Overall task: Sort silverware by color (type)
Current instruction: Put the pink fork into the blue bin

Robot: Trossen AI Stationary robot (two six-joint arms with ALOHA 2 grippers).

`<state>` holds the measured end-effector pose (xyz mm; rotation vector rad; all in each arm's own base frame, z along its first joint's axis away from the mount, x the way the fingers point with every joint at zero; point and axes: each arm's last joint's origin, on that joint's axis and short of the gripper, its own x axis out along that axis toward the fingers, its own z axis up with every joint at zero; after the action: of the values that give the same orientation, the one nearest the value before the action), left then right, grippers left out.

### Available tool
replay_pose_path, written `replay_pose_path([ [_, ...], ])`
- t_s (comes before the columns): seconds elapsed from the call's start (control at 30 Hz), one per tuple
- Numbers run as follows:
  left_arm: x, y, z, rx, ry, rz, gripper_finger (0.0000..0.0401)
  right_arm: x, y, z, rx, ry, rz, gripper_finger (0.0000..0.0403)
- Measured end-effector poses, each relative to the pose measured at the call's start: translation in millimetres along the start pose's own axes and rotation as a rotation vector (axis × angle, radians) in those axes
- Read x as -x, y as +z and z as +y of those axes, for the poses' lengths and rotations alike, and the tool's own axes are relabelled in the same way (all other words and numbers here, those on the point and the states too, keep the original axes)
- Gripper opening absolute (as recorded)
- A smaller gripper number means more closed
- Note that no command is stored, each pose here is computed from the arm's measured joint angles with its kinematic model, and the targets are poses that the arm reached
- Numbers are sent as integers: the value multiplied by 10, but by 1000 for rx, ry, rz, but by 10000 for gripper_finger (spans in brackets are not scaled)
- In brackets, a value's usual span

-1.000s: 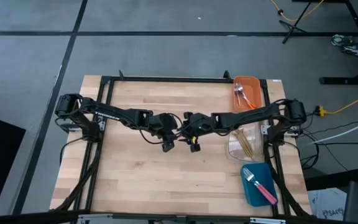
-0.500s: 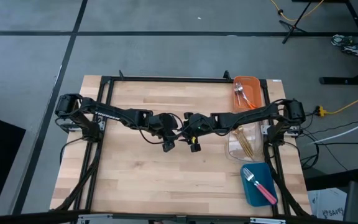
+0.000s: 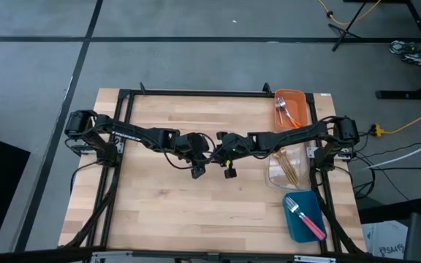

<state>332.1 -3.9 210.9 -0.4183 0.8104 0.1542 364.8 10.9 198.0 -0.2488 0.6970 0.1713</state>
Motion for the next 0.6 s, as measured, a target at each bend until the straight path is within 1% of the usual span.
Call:
replay_pose_path([
  [0.27, 1, 0, 0, -41, 0, 0, 14, 0, -3, 4, 0, 11, 1, 45],
  [0.4, 1, -1, 2, -56, 4, 1, 24, 0, -3, 7, -2, 20, -1, 21],
  [0.5, 1, -1, 4, -57, 13, -2, 31, 0, -4, 7, -4, 19, -1, 20],
  [0.6, 1, 0, 5, -57, 14, -4, 35, 0, -3, 6, -4, 19, -1, 28],
])
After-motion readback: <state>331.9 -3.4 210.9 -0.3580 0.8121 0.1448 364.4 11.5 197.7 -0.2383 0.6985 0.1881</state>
